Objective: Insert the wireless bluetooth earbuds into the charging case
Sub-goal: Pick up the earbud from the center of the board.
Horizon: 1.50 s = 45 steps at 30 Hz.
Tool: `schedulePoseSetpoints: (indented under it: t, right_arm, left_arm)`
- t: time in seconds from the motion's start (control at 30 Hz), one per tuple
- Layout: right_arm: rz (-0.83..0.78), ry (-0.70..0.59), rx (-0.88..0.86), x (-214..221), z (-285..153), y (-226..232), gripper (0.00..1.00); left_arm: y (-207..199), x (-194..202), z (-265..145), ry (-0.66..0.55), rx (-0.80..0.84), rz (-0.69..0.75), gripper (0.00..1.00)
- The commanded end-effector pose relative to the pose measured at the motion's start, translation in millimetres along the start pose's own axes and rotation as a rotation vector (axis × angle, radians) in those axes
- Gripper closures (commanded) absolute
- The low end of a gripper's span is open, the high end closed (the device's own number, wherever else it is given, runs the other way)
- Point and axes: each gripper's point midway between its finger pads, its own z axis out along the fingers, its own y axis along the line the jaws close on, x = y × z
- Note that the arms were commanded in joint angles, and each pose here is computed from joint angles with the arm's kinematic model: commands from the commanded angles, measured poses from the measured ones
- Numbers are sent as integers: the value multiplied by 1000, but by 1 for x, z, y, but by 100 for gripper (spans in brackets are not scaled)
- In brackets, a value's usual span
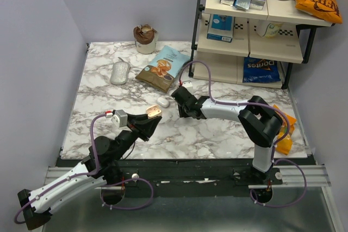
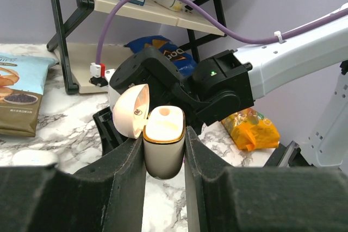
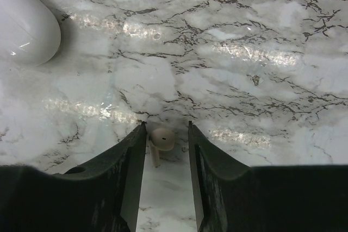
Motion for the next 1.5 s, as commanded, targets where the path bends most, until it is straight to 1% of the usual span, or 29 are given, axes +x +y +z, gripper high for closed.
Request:
schedulePoseSetpoints:
  t: [0.0,0.17,0.33,0.47,0.63,0.77,0.83,0.87,0.93,0.97,1.17,1.27,1.3,1.37,1.4,1.47]
  right_arm:
    - [-102,205,111,65,6,-22,55]
    - [-113,210,111,64,6,-19,56]
    - [-105,225,100,68,6,-18,61]
    - [-89,231,84,72,5,-17,70]
    - [-81,230,78,74,3,-17,78]
    - [-67,211,73,69,-1,-18,89]
    - [-60,197,74,65,-5,-18,91]
    - [-54,191,73,63,-6,-18,94]
    - [-46,175,71,59,-9,-18,97]
    - [-44,172,72,58,-10,-19,99]
    - [-10,101,84,43,-17,-23,99]
    - [27,24,71,31,-23,-24,99]
    - [51,-22,69,21,-24,-24,99]
    - [59,-63,67,14,-29,-25,99]
    - [79,-120,65,-1,-36,-26,99]
    - [92,-175,64,-15,-44,-28,99]
  left_arm:
    - [1,-5,-2,-18,-11,-11,100]
    - [1,-6,-4,-27,-10,-14,100]
    - [0,-6,-5,-26,-9,-11,100]
    - [1,-6,-4,-25,-11,-10,100]
    - [0,-5,-5,-24,-9,-11,100]
    - [0,-5,-5,-23,-11,-11,100]
    - [1,-5,-5,-24,-15,-13,100]
    - [1,-5,-4,-24,-17,-11,100]
    - [1,-6,-4,-25,-17,-11,100]
    - [1,-5,-4,-22,-18,-12,100]
    - [2,-3,-3,-18,-23,-13,100]
    - [2,-2,-3,-14,-22,-15,100]
    - [2,-2,-3,-16,-22,-15,100]
    - [2,-1,-2,-13,-26,-12,100]
    - [2,-2,-2,-16,-27,-10,100]
    - [2,-2,0,-13,-29,-5,100]
